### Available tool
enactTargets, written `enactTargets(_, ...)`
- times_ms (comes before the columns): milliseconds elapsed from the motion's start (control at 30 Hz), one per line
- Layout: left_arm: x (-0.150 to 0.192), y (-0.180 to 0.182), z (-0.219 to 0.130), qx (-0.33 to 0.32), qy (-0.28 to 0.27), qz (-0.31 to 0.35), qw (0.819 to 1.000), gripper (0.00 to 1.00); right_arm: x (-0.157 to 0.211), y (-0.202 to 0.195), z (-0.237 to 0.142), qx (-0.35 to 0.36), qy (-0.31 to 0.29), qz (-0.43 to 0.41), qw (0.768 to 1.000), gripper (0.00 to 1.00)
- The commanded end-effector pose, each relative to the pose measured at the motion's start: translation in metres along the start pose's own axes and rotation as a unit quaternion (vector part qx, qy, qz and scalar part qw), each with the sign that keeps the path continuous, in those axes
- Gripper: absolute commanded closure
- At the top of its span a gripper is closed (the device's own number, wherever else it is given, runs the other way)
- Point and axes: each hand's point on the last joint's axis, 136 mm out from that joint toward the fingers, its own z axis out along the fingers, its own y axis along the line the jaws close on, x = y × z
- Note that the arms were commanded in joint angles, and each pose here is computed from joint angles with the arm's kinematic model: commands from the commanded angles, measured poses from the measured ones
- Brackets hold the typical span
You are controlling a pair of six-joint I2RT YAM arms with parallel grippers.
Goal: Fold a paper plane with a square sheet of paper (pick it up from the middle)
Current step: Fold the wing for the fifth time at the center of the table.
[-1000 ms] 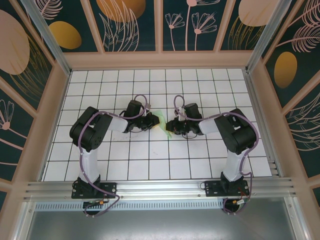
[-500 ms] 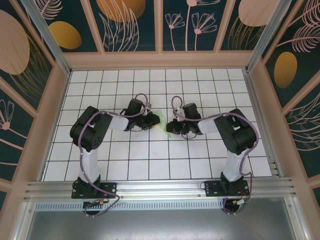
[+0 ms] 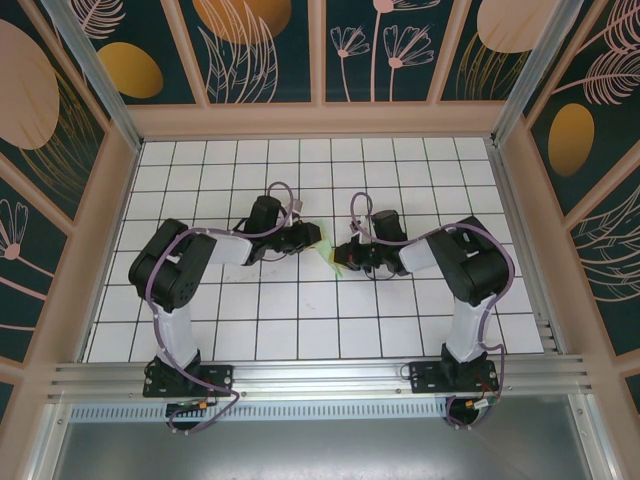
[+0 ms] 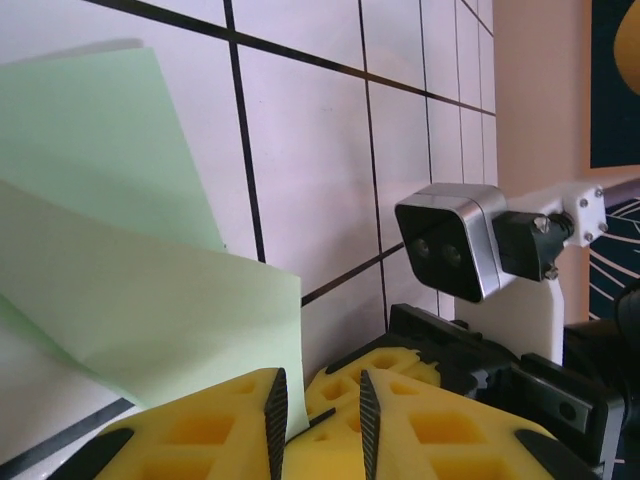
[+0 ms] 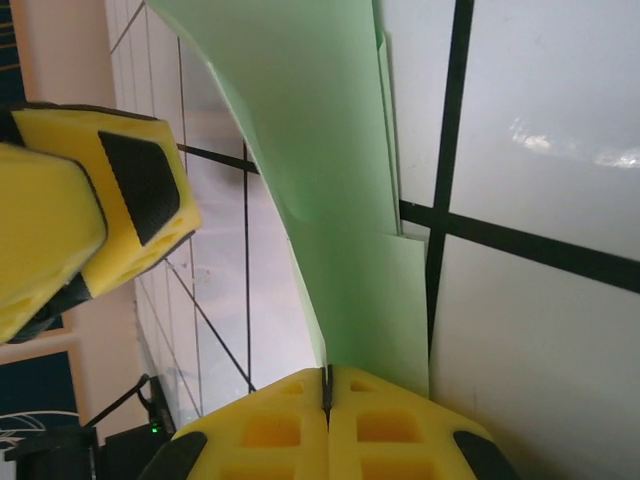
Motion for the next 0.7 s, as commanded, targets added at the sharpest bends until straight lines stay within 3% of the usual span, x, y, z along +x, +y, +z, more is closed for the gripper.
enactTargets(0,0.004,-0.007,-0.002,0.023,0.002,0.006,1.000,0.72,0.000,0.000,0.000,-0.019,0.004,0.023,1.000,1.00)
enactTargets(667,0.016,0.023,0.020,-0.021,0.025,-0.020,0.999,0.79,0.002,-0.025,0.006,0.026,0.016,0.081,0.996,1.00)
